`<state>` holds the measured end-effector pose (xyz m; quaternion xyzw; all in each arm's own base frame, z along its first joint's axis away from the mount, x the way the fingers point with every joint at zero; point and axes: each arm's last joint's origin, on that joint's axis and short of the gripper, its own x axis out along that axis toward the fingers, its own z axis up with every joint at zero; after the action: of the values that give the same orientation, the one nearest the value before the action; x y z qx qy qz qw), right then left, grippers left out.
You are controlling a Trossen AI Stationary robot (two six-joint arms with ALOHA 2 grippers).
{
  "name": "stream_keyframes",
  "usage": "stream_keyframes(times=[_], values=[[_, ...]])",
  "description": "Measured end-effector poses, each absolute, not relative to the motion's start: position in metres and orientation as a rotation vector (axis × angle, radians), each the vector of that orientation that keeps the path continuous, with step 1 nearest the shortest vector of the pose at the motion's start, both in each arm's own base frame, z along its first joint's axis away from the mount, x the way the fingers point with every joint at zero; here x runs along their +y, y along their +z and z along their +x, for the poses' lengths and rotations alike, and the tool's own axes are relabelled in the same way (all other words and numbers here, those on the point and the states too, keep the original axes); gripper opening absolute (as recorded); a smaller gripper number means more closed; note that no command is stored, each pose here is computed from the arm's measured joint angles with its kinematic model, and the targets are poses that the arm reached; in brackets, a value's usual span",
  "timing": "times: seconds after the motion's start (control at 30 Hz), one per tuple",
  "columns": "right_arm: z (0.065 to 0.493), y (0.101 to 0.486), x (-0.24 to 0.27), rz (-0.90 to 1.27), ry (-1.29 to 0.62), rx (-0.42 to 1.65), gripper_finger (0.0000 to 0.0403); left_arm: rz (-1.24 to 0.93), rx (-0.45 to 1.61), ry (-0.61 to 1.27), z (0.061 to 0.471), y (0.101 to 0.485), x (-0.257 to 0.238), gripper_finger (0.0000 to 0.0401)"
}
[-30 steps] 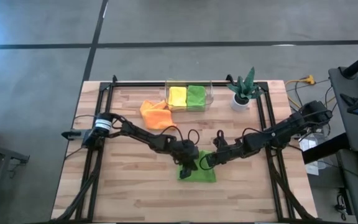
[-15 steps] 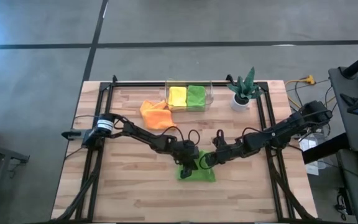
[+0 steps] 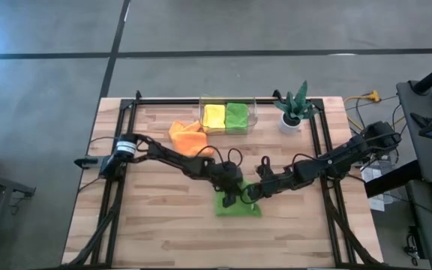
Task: Fold microfiber towels
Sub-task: Fold the green microfiber towel
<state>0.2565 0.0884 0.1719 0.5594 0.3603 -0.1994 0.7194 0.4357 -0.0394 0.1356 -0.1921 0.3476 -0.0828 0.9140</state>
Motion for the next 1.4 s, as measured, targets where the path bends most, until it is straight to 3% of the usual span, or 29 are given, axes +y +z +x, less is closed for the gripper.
stream_keyframes(times=[0.33, 0.87, 1.4], values=[[0.256, 0.172, 0.088, 1.228, -0.439, 0.798, 0.0009, -0.389, 0.754, -0.087, 0.432, 0.135, -0.023, 0.0011], [0.257, 0.169, 0.076, 1.211, -0.480, 0.818, 0.0009, -0.306, 0.687, -0.042, 0.425, 0.165, -0.011, 0.0011], [0.267, 0.172, 0.048, 1.212, -0.466, 0.777, 0.0009, -0.308, 0.939, -0.112, 0.404, 0.142, -0.021, 0.0011]])
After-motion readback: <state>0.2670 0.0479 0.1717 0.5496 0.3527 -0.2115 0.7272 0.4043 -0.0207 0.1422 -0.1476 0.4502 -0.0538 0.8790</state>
